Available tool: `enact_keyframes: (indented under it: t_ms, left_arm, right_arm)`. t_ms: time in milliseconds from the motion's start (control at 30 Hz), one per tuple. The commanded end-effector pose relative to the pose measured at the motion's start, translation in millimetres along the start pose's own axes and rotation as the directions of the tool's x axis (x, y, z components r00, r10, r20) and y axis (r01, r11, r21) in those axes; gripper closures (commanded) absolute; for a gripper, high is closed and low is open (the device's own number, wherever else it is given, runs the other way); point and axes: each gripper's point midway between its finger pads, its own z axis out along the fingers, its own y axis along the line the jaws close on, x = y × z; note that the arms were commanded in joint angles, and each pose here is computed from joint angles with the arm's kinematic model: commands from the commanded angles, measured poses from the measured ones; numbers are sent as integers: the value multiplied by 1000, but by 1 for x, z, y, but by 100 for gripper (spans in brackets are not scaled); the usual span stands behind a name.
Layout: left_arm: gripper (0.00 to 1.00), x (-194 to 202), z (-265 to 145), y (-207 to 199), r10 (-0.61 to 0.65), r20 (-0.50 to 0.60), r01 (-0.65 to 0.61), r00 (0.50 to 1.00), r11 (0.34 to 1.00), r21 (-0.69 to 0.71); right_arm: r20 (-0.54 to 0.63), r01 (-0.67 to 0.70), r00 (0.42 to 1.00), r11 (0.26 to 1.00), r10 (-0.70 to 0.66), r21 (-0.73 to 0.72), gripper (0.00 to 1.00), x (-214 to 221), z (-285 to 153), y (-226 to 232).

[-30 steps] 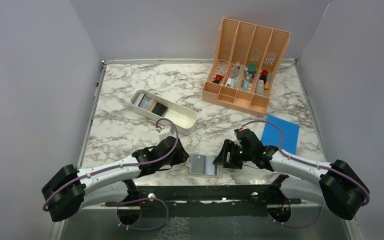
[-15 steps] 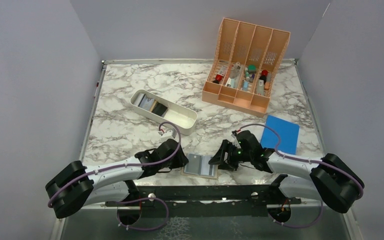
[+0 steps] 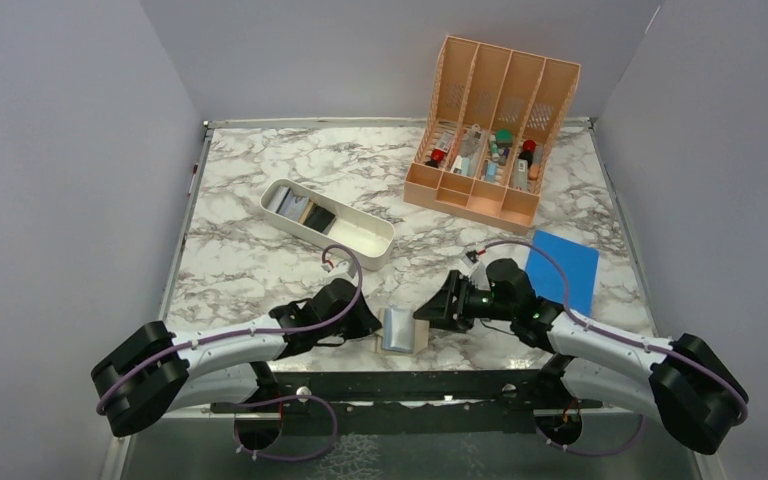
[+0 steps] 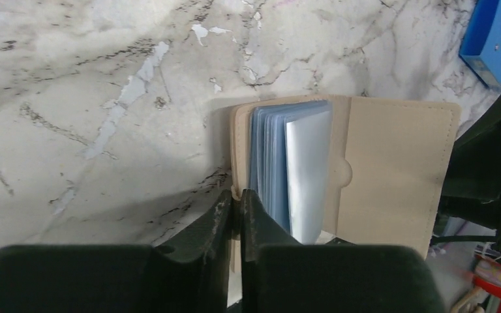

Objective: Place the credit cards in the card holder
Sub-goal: Close the card holder at the center of the board.

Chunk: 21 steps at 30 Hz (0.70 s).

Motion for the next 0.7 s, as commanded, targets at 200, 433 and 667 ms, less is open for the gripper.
enact_keyframes:
  t_ms: [200,433,667]
  left_arm:
    - [100,-10,-15,-47,-31,13,28,999,978,208]
    - [100,-19,-32,-78,-46,37,30,998,934,355]
    - [100,-29,-51,-107,-66,64,25,996,868,496]
  right_arm:
    - [-13,15,1000,998,-14,60,41,-2,6,-10]
    - [-42,18,999,989,-12,145,44,1,11,-31]
    - [-27,22,999,990,-19,142,50,-1,11,-30]
